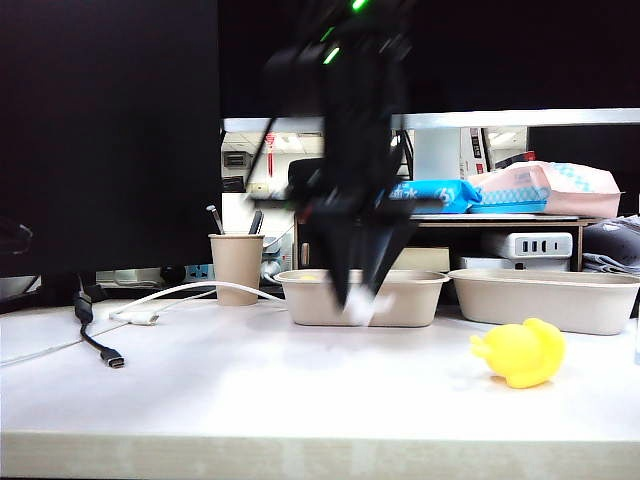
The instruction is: Put the dolls with similar colors into the same paper box, while dolls with different colors go into separate paper boxes.
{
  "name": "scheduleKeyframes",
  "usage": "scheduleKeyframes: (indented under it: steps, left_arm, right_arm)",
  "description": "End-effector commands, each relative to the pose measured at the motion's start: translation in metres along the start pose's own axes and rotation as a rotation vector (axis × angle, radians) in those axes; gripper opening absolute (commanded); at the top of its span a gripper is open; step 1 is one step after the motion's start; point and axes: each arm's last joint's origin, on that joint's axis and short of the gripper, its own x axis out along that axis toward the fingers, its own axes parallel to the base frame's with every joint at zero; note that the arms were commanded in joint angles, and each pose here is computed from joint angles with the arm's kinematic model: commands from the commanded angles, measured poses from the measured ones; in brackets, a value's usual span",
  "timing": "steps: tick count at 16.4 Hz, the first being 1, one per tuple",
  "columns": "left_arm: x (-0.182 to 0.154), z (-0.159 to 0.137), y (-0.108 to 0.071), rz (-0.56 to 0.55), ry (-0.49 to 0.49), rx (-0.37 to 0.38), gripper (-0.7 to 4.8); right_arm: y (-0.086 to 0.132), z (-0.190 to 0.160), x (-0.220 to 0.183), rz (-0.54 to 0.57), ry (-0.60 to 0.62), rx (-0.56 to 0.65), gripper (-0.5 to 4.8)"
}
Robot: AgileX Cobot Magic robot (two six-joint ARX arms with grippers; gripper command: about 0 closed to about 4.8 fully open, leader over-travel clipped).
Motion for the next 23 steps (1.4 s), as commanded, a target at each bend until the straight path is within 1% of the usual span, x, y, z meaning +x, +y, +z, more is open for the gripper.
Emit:
scheduleKeyframes:
  steps: [1, 4, 5, 6, 7, 8, 12, 13, 15, 16, 18, 19, 20, 21, 23]
  left_arm:
    - [-0.002, 0.002, -0.01, -0.098, -0.025, 0.025, -0.05]
    - [-0.005, 0.0, -0.027, -0.272, -0.017, 0.061, -0.05]
    - [-0.005, 0.0, -0.03, -0.298, -0.014, 0.065, -0.05]
    - [-0.006, 0.0, -0.031, -0.316, -0.011, 0.069, -0.05]
    - [-0.005, -0.001, -0.03, -0.307, -0.009, 0.067, -0.05]
    - [-0.005, 0.0, -0.027, -0.277, -0.012, 0.061, -0.05]
    - [-0.003, 0.001, -0.017, -0.169, -0.02, 0.038, -0.05]
    - [-0.003, 0.003, -0.012, -0.123, -0.043, 0.027, -0.05]
    - [-0.007, 0.007, -0.006, -0.066, -0.106, 0.016, -0.05]
    - [-0.007, 0.008, -0.006, -0.059, -0.117, 0.015, -0.05]
    - [-0.007, 0.008, -0.005, -0.046, -0.117, 0.013, -0.05]
    - [-0.007, 0.008, -0.005, -0.047, -0.117, 0.013, -0.05]
    - [-0.007, 0.008, -0.005, -0.046, -0.117, 0.013, -0.05]
    - [-0.007, 0.008, -0.005, -0.048, -0.115, 0.013, -0.05]
    - [-0.007, 0.008, -0.005, -0.048, -0.113, 0.013, -0.05]
  right_arm:
    - [-0.033, 0.006, -0.024, -0.038, -0.075, 0.06, 0.71]
    - [-0.079, 0.009, -0.044, -0.086, -0.133, 0.145, 0.71]
    - [-0.088, 0.009, -0.046, -0.107, -0.141, 0.165, 0.71]
    - [-0.103, 0.009, -0.047, -0.12, -0.141, 0.185, 0.71]
    - [-0.115, 0.009, -0.047, -0.129, -0.137, 0.211, 0.71]
    - [-0.131, 0.009, -0.046, -0.14, -0.136, 0.237, 0.71]
    - [-0.165, 0.009, -0.047, -0.164, -0.172, 0.315, 0.71]
    - [-0.176, 0.009, -0.047, -0.172, -0.187, 0.343, 0.71]
    - [-0.187, 0.009, -0.046, -0.181, -0.192, 0.354, 0.71]
    - [-0.188, 0.009, -0.045, -0.184, -0.194, 0.348, 0.71]
    - [-0.194, 0.012, -0.043, -0.188, -0.211, 0.345, 0.72]
    - [-0.199, 0.011, -0.041, -0.191, -0.208, 0.354, 0.74]
    - [-0.2, 0.012, -0.038, -0.192, -0.201, 0.354, 0.77]
    - [-0.202, 0.012, -0.033, -0.187, -0.188, 0.359, 1.05]
    - [-0.204, 0.012, -0.027, -0.189, -0.17, 0.362, 2.0]
